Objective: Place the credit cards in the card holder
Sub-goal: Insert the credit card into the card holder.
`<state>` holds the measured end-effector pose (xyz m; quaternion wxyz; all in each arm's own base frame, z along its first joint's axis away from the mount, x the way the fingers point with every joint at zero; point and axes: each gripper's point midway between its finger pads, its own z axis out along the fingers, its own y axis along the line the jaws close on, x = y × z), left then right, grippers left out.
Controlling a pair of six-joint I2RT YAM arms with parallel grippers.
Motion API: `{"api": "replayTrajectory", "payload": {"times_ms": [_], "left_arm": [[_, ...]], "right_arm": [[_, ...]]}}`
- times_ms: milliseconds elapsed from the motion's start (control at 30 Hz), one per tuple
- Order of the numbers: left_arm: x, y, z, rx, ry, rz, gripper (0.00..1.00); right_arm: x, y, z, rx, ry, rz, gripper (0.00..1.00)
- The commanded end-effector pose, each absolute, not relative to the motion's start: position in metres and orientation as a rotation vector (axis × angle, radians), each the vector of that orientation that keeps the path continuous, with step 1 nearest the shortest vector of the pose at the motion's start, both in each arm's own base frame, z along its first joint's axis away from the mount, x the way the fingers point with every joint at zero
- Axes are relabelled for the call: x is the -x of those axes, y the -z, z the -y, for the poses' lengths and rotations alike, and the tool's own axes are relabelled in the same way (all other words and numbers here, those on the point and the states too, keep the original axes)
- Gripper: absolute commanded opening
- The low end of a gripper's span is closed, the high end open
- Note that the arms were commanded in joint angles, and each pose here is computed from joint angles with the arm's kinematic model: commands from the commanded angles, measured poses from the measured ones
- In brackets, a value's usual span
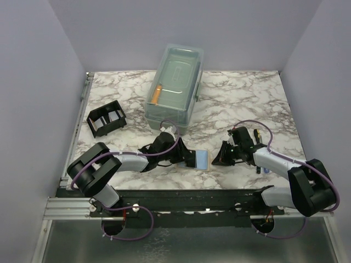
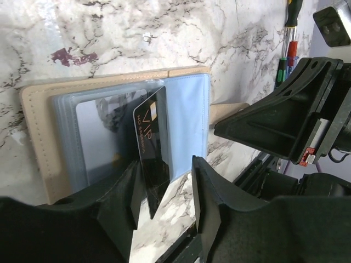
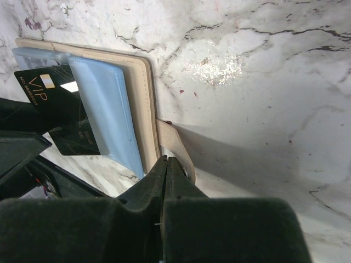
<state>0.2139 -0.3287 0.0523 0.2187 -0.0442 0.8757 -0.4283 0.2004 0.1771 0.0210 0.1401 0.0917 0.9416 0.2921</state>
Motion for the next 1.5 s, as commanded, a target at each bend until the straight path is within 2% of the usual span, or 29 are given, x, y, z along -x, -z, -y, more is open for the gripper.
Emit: {"api": "replayTrajectory", "payload": {"times_ms": [0,400,533,833,1000,1133,1267,1467], "left_arm": [[-0.211,-0.051,0.322,0.122,1.184,-2.439,0.42],[-0.213,-0.040,0.324,0.113,1.208,-2.471,0.14],[-0.213,-0.034,0.322,0.110,1.196,-2.483,0.00],[-0.212,-0.028,0.326,0.064,1.216,-2.490,0.00],[-0.211,-0.029,0.329,0.045,1.252,-2.486,0.00],[-0.210,-0.028,0.331,0.038,1.285,-2.490,0.00],[-0.210,-0.027,0.335,0.027,1.314,-2.495,0.00],[-0.211,-0.024,0.350,0.005,1.321,-2.495,0.00]], "right_arm": [[-0.203,-0.022,-0.180,-0.230,-0.862,-2.713,0.02],[-0.203,-0.021,-0.181,-0.226,-0.868,-2.714,0.01],[-0.204,-0.022,-0.184,-0.209,-0.887,-2.704,0.01],[-0.216,-0.042,-0.190,-0.151,-0.919,-2.631,0.04],[-0.220,-0.040,-0.193,-0.139,-0.927,-2.635,0.15],[-0.224,-0.037,-0.198,-0.125,-0.961,-2.627,0.18],[-0.227,-0.032,-0.202,-0.115,-0.979,-2.636,0.16],[-0.225,-0.023,-0.202,-0.132,-0.983,-2.653,0.09]]}}
